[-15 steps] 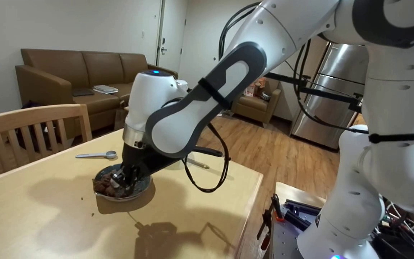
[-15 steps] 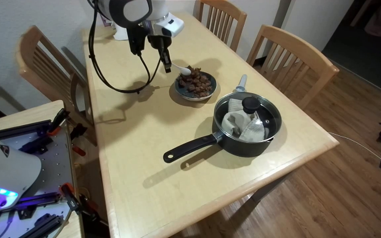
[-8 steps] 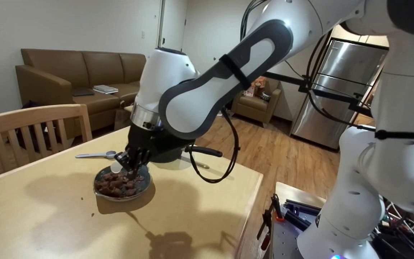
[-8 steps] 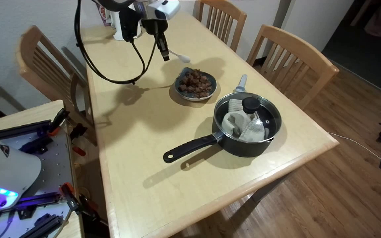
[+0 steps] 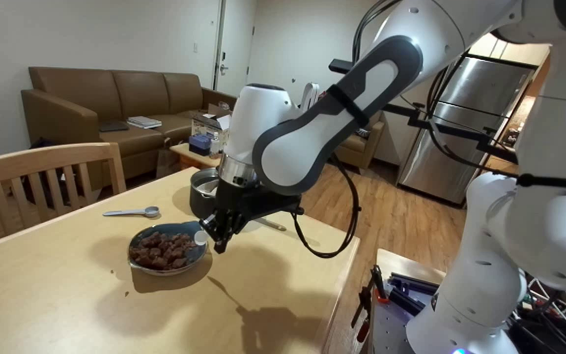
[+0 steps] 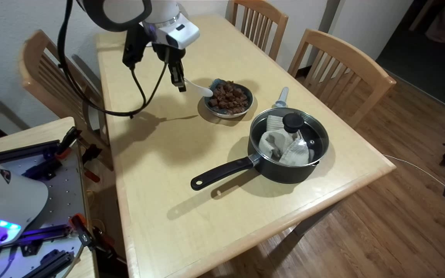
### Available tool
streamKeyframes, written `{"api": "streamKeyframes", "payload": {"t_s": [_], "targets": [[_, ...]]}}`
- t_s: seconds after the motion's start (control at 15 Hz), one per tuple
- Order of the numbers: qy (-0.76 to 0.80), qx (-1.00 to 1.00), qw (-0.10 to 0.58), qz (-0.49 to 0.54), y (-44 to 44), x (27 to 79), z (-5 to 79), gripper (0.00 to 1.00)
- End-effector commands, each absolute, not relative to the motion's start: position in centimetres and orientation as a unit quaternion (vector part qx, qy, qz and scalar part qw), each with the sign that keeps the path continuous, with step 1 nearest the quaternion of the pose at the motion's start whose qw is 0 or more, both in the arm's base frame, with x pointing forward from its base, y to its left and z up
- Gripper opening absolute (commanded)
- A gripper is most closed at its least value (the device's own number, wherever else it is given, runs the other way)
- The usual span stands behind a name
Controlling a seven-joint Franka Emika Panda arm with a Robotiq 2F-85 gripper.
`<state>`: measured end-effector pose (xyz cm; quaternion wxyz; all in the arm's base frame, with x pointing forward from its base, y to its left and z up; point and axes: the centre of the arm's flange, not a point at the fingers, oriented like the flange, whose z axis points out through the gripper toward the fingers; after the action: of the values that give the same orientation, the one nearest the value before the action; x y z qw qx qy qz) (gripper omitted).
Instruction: Pick up the white spoon from the bowl and put it on the table.
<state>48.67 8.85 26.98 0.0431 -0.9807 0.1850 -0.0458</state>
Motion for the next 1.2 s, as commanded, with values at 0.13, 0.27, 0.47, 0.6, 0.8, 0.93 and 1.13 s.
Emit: {"api": "streamKeyframes", "payload": {"t_s": [0.13, 0.27, 0.47, 0.6, 0.8, 0.93, 1.13], "targets": [[0.246, -0.969, 0.032, -0.014, 5.7, 45.0, 25.4, 0.02], [0.27, -0.962, 0.029, -0.005, 4.6, 43.8, 24.6, 0.02], [0.308, -0.951, 0.031, 0.004, 3.3, 43.0, 24.3, 0.02], [0.329, -0.944, 0.034, 0.004, 2.8, 42.7, 24.3, 0.03], [0.352, -0.935, 0.048, 0.002, 2.5, 42.3, 24.4, 0.02], [0.372, -0.926, 0.067, 0.002, 2.5, 41.9, 24.4, 0.03], [0.391, -0.915, 0.096, 0.018, 2.9, 41.4, 23.6, 0.02]]}}
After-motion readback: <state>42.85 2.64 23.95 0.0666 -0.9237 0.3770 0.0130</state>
